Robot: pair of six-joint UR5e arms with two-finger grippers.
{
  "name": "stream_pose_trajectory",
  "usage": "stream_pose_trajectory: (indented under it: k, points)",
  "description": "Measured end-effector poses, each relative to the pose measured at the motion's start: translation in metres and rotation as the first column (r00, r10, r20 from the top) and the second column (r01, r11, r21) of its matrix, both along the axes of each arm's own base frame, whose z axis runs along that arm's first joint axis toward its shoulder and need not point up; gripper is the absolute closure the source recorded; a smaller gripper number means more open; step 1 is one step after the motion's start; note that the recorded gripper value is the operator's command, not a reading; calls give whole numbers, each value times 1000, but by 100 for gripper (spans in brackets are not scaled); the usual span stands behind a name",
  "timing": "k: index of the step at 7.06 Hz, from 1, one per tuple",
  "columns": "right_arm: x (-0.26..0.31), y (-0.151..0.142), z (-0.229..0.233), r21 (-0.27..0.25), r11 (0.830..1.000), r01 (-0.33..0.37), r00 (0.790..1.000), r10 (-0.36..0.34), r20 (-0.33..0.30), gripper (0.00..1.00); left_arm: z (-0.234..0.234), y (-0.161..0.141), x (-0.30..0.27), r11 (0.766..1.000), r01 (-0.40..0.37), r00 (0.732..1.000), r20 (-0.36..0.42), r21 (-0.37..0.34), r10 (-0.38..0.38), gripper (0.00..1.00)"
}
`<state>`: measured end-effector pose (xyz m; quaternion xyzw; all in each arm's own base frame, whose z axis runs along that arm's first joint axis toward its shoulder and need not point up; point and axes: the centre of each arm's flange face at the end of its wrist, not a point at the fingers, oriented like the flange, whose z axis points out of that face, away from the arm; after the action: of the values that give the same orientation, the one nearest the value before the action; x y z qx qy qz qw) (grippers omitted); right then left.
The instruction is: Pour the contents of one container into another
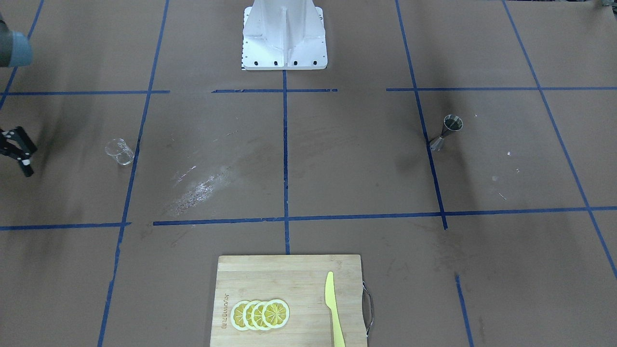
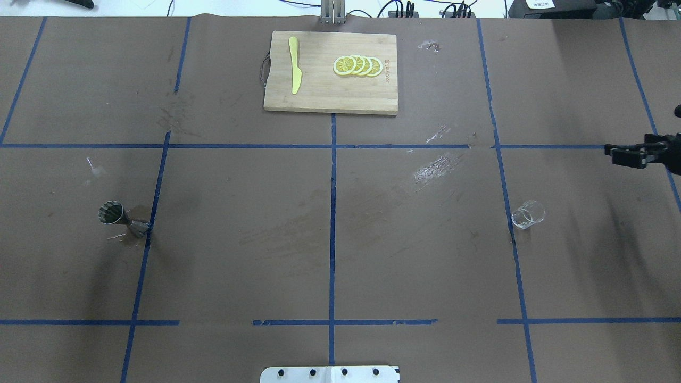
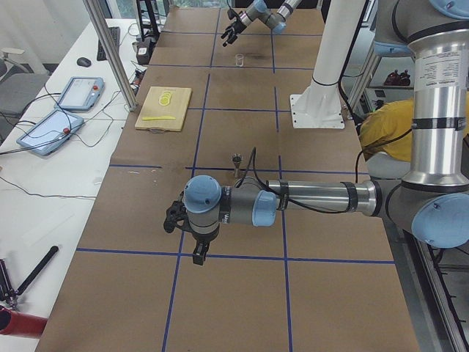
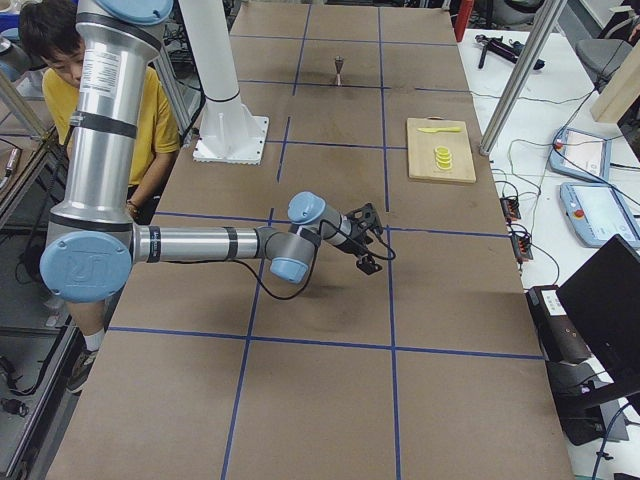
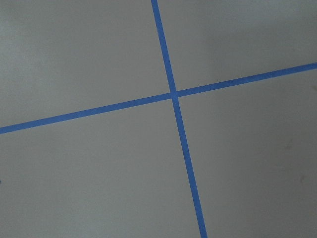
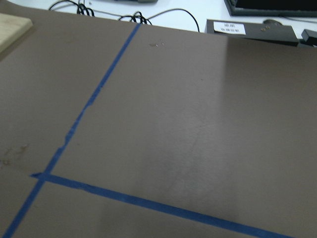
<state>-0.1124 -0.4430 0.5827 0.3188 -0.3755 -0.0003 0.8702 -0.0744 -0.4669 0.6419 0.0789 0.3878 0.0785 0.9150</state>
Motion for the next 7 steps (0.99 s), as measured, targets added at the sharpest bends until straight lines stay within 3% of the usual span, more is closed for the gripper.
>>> stream_pose_trajectory:
  k: [2,3,5,7]
  points:
    - [104,-4,23,-104,989,109,993,-113,-34,0,3,1,0,1000,-1,1000,1,-5,1,0]
    - [139,0,35,-180,974,136,989,-144,-34,0,5,2,0,1000,-1,1000,1,-8,1,0]
    - [175,11,51,-321,930,181,982,-191,-1,0,7,3,0,1000,-1,1000,1,-12,1,0]
    - [193,30,50,-397,892,215,974,-225,21,0,10,5,0,1000,-2,1000,2,-17,2,0]
